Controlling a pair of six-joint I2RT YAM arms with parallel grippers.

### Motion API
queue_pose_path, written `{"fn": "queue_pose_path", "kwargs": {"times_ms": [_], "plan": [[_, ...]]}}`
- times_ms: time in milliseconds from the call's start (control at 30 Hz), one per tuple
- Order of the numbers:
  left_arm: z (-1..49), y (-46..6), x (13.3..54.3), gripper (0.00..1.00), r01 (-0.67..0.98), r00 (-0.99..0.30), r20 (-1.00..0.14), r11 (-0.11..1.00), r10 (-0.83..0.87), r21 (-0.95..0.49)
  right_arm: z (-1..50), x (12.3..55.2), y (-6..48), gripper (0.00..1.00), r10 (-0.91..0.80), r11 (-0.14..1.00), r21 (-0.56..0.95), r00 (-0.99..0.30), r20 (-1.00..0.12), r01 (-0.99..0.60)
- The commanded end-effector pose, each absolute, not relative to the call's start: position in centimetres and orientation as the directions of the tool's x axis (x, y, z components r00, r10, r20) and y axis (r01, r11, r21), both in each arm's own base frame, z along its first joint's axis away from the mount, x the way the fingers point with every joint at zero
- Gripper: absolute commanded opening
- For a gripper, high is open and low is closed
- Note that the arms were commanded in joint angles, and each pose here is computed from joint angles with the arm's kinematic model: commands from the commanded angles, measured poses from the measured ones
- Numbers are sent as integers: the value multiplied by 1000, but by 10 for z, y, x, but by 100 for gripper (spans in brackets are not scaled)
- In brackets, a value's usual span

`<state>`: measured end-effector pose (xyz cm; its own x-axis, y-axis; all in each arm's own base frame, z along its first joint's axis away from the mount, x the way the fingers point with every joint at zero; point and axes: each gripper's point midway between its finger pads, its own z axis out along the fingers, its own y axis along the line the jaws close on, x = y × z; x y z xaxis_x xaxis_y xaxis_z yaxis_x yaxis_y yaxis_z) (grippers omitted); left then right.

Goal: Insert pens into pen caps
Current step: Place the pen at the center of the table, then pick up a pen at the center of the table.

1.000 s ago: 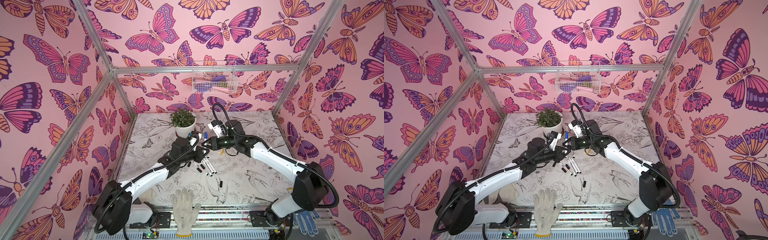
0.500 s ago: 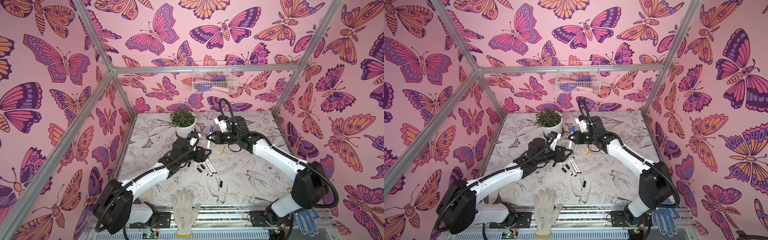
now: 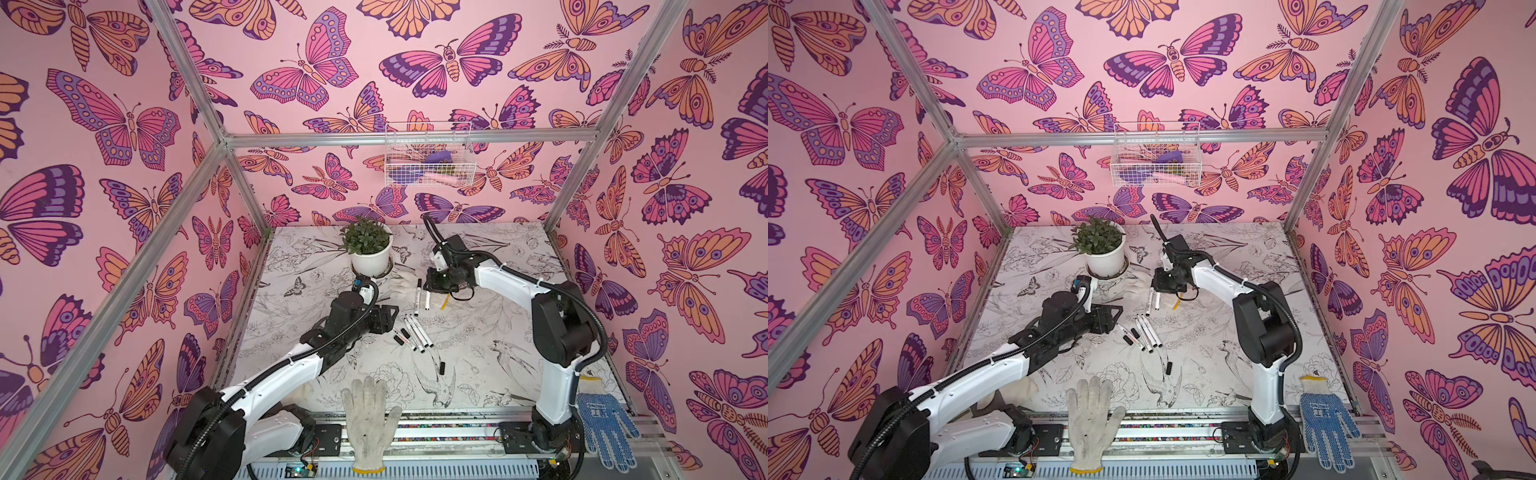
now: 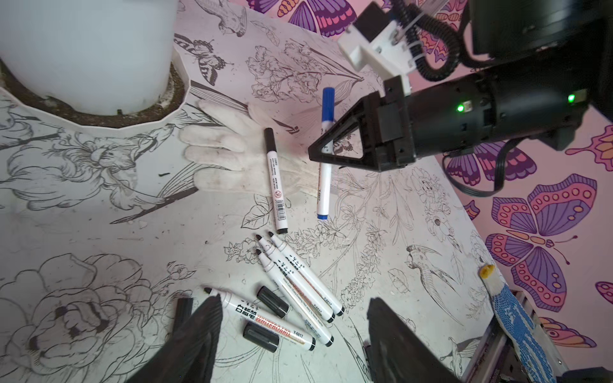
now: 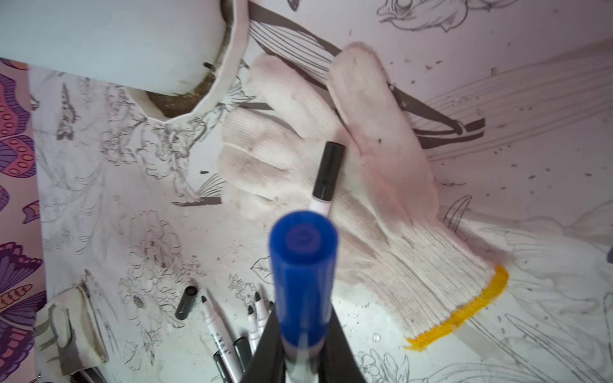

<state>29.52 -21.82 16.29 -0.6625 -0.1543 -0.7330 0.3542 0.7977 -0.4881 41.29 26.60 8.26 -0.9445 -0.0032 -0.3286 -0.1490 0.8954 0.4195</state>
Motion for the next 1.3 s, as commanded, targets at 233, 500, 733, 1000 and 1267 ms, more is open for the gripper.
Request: {"fn": "queue_pose_path", "kwargs": {"times_ms": [233,500,733,1000,1267], "plan": [[158,-205,297,72,304,-669,-726,832,-160,-464,57,436,260,0,-6,936,335,-959,-282,-104],[159,-202,296,72,295,-669,-725,836,-166,-463,51,440,265,11,33,926,371,-967,-252,-65],[155,-200,292,72,301,-675,-724,843,-142,-446,76,440,263,41,69,916,397,-957,-282,-51],[135,-192,285,73,270,-705,-699,864,-125,-426,127,420,252,61,75,905,414,-924,-376,-95],[112,-180,292,71,153,-733,-656,896,-180,-416,105,327,276,46,-219,876,360,-930,-295,-321]]}}
